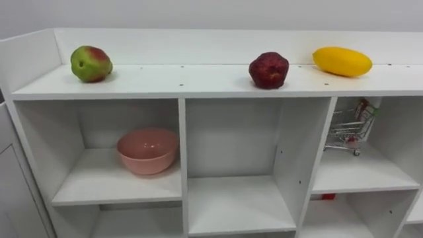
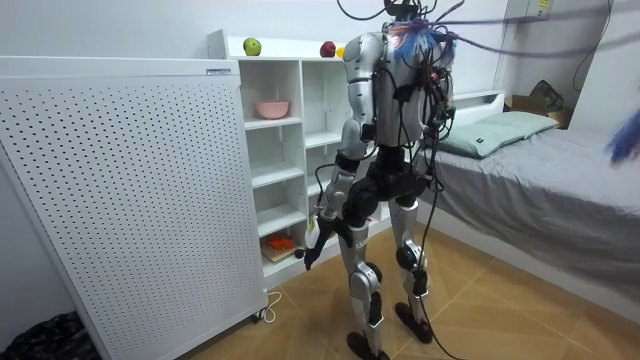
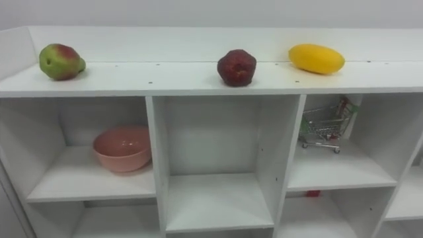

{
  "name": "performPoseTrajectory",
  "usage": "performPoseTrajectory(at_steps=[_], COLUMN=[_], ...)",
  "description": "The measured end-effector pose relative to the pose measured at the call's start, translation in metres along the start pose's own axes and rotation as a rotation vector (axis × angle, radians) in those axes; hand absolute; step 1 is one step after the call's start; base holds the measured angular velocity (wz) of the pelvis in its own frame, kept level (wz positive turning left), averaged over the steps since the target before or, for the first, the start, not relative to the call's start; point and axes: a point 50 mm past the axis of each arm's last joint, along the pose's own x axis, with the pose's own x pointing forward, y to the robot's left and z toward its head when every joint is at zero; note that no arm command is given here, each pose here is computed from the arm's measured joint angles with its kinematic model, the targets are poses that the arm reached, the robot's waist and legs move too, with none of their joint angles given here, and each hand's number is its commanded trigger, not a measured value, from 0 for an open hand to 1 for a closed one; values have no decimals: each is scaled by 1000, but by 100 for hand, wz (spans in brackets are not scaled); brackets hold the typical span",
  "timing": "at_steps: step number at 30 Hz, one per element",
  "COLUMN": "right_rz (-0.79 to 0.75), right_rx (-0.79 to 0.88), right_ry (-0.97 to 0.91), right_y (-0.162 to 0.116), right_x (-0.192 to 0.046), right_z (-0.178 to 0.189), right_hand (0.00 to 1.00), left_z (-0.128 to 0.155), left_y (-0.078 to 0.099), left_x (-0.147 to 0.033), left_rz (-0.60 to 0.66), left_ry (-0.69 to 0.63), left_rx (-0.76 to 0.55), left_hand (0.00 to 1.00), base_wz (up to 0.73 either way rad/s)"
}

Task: Arrange fruit in the closet

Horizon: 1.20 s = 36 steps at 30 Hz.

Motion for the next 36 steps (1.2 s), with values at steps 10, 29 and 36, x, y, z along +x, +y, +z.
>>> performPoseTrajectory(at_steps=[10,29,36], right_rz=[-80,17,107], right_rx=[77,189,226], right_ry=[-499,-888,-961], right_y=[6,29,42], right_x=[-12,-32,-28], right_z=[105,192,222], right_hand=[0,0,0], left_z=[-3,12,11], left_y=[4,3,10], left_x=[0,2,3], left_rz=[10,-40,-35], left_ry=[1,-51,-48], left_rx=[0,50,86], left_hand=[0,0,0], base_wz=[-5,0,10])
